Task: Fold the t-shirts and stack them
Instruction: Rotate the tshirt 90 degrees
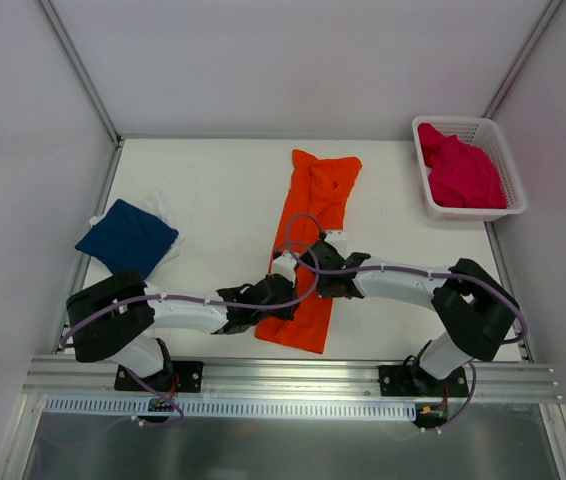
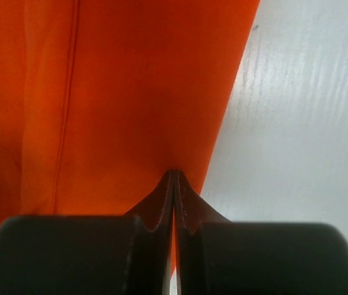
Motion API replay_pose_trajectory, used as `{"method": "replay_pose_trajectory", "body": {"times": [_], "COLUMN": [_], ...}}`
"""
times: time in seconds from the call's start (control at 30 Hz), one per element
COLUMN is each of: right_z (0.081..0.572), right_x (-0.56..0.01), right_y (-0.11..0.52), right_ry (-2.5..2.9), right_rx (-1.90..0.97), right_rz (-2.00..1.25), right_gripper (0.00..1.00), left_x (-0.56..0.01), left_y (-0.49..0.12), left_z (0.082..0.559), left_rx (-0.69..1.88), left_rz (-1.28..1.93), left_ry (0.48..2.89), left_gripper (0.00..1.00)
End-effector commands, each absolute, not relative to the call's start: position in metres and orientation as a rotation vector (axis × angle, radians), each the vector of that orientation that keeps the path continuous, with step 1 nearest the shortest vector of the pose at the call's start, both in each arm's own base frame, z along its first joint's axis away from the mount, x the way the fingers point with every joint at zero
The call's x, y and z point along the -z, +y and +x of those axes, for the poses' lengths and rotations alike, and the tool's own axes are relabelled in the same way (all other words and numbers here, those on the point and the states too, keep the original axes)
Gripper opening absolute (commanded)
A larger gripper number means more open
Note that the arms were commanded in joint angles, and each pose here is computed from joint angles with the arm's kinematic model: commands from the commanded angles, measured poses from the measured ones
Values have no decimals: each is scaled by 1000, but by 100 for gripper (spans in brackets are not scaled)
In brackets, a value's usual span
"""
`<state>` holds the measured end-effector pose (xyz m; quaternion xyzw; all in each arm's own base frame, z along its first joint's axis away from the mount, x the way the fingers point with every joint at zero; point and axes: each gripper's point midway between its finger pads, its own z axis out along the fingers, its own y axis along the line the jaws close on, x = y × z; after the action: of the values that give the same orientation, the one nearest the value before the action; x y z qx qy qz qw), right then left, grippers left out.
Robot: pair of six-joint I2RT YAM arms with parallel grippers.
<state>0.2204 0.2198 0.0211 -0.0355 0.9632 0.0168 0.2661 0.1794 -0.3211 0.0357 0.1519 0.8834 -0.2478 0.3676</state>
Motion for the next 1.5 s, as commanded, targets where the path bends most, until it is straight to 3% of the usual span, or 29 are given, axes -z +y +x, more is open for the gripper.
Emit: {"method": "replay_pose_trajectory", "body": {"times": [0.0,0.33,0.7,1.47], "right_z": [220,212,194,167], "right_x": [-12,2,20,-23], "right_y": [232,234,236,191], "right_ry": [2595,2627,2681,2580], "right_rx": [-92,-67,-16,287], "right_rz": [-48,-67,-111,-100], "right_gripper": [0,1,1,1], "left_x": [-47,-45,-35,-33], "left_y": [-336,-343,-296,-280], "left_z": [187,189,190,191], "left_rx": [707,690,489,465], "left_rz": [394,427,409,371], "left_ry": [2212,2229,2261,2266], "left_gripper": [0,0,0,0]}}
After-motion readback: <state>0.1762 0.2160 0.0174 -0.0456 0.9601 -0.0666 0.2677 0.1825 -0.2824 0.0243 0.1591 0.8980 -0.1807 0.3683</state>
